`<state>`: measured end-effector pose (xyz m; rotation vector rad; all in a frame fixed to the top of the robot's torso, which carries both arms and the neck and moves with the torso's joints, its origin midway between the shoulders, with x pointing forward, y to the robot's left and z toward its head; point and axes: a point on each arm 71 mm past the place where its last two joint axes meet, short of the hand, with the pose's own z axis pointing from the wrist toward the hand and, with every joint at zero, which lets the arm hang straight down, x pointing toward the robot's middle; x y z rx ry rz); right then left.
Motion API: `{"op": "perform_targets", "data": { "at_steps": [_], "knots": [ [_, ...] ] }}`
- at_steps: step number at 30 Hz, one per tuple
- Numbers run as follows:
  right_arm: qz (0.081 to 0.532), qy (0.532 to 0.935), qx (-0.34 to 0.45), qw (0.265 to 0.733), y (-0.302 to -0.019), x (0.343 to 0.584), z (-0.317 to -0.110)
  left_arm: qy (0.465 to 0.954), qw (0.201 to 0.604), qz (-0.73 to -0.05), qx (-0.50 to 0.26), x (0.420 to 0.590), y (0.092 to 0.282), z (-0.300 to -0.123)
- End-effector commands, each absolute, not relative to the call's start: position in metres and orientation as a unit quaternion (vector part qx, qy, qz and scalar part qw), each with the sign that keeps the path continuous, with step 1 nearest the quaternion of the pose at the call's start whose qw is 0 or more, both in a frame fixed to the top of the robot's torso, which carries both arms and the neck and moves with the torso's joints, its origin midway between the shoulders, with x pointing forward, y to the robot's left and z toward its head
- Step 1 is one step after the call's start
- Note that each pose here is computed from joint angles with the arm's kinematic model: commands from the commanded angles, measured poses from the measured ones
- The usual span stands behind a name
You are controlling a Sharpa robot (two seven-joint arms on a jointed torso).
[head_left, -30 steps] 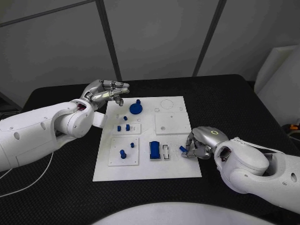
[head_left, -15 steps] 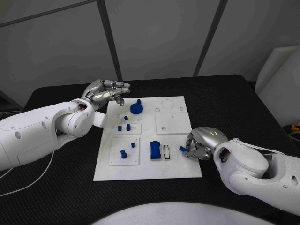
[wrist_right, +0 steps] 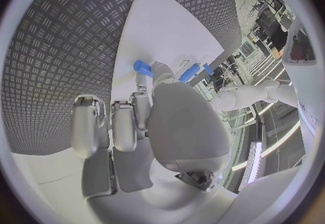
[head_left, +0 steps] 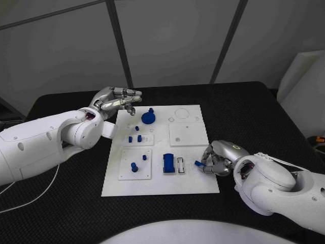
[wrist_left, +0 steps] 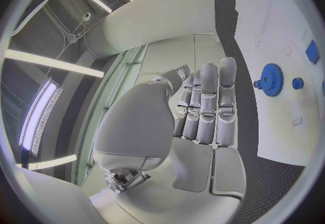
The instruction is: Assemble the parts on the task board
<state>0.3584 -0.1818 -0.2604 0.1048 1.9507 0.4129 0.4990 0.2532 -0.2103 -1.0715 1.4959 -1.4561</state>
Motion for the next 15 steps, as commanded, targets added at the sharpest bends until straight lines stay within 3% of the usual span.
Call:
{"op": "perform_targets", "data": {
  "at_steps": [1, 15],
  "knots": [
    [0.166, 0.842, 0.109, 0.501, -0.186, 0.352, -0.273, 0.588, 0.382, -0.577, -0.419, 0.499, 0.252, -0.209],
    [0.233, 0.816, 0.175, 0.499, -0.169, 0.352, -0.265, 0.589, 0.381, -0.577, -0.419, 0.498, 0.252, -0.209]
  ]
}}
